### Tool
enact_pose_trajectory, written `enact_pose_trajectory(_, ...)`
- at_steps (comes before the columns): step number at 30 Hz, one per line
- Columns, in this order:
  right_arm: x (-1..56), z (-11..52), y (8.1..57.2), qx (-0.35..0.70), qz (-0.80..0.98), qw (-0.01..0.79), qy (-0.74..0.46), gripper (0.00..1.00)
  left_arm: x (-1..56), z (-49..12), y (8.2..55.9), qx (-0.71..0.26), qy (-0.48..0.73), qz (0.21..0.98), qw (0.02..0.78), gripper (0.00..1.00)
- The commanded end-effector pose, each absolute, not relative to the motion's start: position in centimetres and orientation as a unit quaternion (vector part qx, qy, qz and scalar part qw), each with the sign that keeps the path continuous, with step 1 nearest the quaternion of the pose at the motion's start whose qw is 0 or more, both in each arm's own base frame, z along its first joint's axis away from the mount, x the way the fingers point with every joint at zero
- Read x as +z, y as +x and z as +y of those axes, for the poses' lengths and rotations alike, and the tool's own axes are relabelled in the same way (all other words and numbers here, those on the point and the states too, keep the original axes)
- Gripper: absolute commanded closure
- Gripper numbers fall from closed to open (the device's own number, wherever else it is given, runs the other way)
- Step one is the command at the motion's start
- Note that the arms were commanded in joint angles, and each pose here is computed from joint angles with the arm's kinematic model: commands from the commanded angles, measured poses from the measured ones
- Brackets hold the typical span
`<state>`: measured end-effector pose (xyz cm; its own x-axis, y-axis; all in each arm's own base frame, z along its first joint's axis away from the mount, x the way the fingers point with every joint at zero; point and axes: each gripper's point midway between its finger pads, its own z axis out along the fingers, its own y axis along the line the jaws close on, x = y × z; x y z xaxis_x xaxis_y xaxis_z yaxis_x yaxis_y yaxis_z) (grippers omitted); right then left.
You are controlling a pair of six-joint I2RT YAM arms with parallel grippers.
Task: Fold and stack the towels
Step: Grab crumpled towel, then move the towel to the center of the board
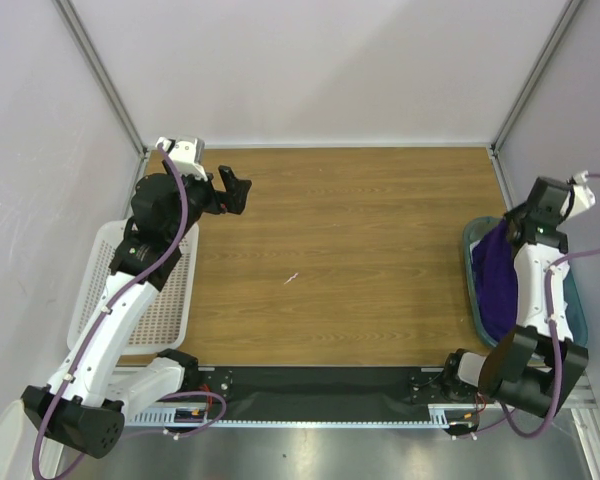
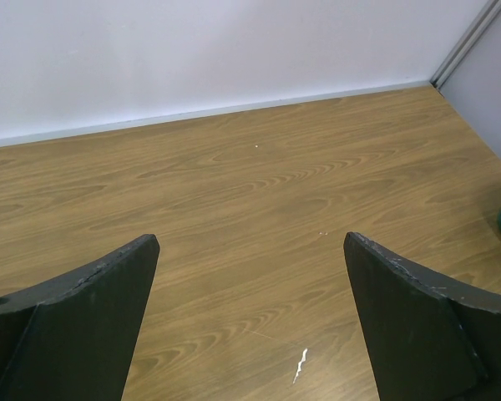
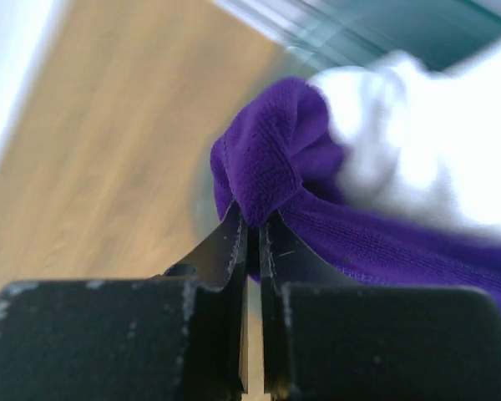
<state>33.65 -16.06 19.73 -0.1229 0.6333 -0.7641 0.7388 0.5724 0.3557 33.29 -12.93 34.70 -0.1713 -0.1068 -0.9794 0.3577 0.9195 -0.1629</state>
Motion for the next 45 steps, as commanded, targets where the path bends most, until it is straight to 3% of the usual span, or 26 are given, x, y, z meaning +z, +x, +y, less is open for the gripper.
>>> enact_pose_trajectory(1, 30.2, -13.4, 35.9, -0.030, 0.711, 0.584, 0.391, 1.00, 37.3, -13.1, 33.1, -0.186, 0.092, 0.721, 0.661, 0.00)
enact_pose_trajectory(12, 43.1, 1.9, 39.3, 0.096, 0.702, 0.677, 0.200, 1.00, 37.1, -12.9, 33.3, -0.184, 0.081, 0.725, 0.659, 0.00)
enact_pose_trajectory(19, 44.2, 15.5, 41.8, 0.169, 0.725, 0.665, 0.062, 1.00, 37.7, -12.0, 33.0, -0.171, 0.065, 0.721, 0.669, 0.00)
enact_pose_trajectory(28, 34.4, 29.3, 42.5, 0.221, 0.787, 0.574, -0.047, 1.00, 38.3, -10.9, 32.7, -0.154, 0.047, 0.716, 0.679, 0.00)
enact_pose_trajectory(33, 26.6, 33.7, 39.7, 0.245, 0.829, 0.496, -0.080, 1.00, 38.3, -10.3, 32.8, -0.142, 0.034, 0.718, 0.681, 0.00)
enact_pose_trajectory(41, 16.5, 34.2, 34.6, 0.232, 0.882, 0.401, -0.084, 1.00, 38.2, -9.9, 32.9, -0.140, 0.015, 0.719, 0.680, 0.00)
enact_pose_trajectory(45, 13.2, 31.3, 32.0, 0.214, 0.899, 0.378, -0.058, 1.00, 37.4, -10.8, 33.3, -0.156, 0.025, 0.726, 0.669, 0.00)
